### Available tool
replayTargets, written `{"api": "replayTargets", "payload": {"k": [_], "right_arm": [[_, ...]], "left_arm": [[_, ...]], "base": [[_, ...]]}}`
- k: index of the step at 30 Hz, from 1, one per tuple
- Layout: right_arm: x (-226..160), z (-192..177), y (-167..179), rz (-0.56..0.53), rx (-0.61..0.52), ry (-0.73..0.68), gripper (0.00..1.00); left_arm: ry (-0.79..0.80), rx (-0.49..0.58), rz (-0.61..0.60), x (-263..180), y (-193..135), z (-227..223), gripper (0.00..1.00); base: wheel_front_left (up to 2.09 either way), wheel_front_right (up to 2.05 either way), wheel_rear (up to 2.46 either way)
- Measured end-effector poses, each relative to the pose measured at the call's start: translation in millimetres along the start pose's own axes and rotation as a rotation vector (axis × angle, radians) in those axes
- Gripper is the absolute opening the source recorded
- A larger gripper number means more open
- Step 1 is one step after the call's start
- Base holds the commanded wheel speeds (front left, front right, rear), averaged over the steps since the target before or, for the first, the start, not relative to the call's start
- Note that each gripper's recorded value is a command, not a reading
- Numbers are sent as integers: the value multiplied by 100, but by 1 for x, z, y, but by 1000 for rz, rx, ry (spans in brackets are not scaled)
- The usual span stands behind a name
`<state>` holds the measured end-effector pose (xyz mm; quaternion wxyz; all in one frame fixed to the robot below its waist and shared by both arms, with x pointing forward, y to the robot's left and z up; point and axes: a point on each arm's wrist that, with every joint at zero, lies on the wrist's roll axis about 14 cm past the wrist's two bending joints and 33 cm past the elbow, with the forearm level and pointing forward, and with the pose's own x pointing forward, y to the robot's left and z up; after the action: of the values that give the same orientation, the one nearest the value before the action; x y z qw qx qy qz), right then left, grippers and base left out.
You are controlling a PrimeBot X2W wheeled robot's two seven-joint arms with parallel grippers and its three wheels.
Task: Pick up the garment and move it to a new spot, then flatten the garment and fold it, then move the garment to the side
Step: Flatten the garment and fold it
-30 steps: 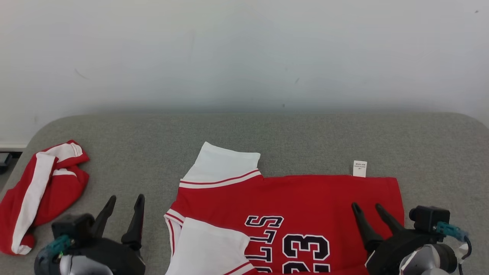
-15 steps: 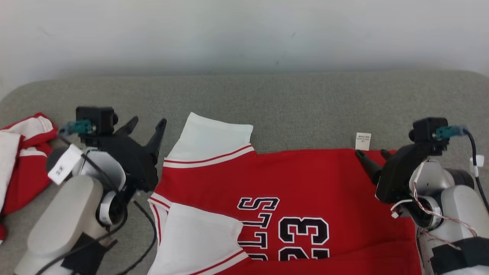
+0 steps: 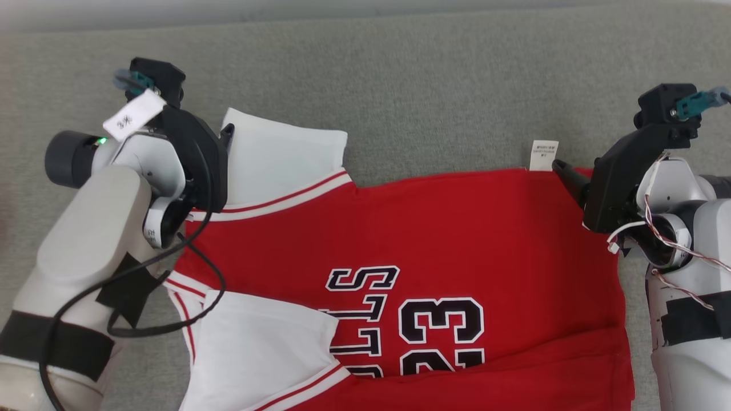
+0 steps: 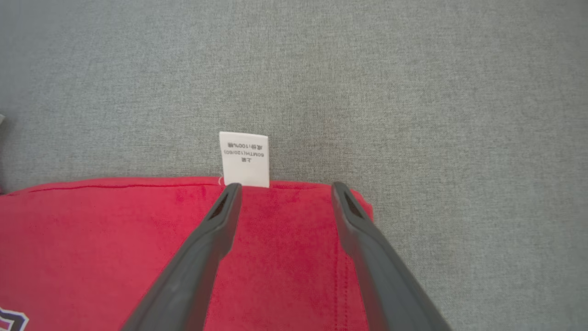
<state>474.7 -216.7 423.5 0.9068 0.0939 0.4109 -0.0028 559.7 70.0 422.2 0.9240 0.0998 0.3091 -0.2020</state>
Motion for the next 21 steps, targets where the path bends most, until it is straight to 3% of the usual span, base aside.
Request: {"api": "replayTargets", "payload": {"k": [15,16,18,19,21], "right_arm": [[9,-18,-27,-65,22,83,100],[9,-18,-28,-68,22,83,100],[10,-18,-30,-74,23,87,100],[10,-18,-31,-79,22,89,100],[11,-16,-32,-86,23,85,100]], "left_arm": [[129,5,-6,44,-2,-13,98],[141,4,-4,45,-2,-15,91],[144,5,-4,47,-2,-13,70],[144,5,-3,48,-2,-13,53],[147,1,-5,48,-3,-13,42]], "base": [[0,0,0],[0,0,0],[0,0,0],[0,0,0],[0,0,0]]}}
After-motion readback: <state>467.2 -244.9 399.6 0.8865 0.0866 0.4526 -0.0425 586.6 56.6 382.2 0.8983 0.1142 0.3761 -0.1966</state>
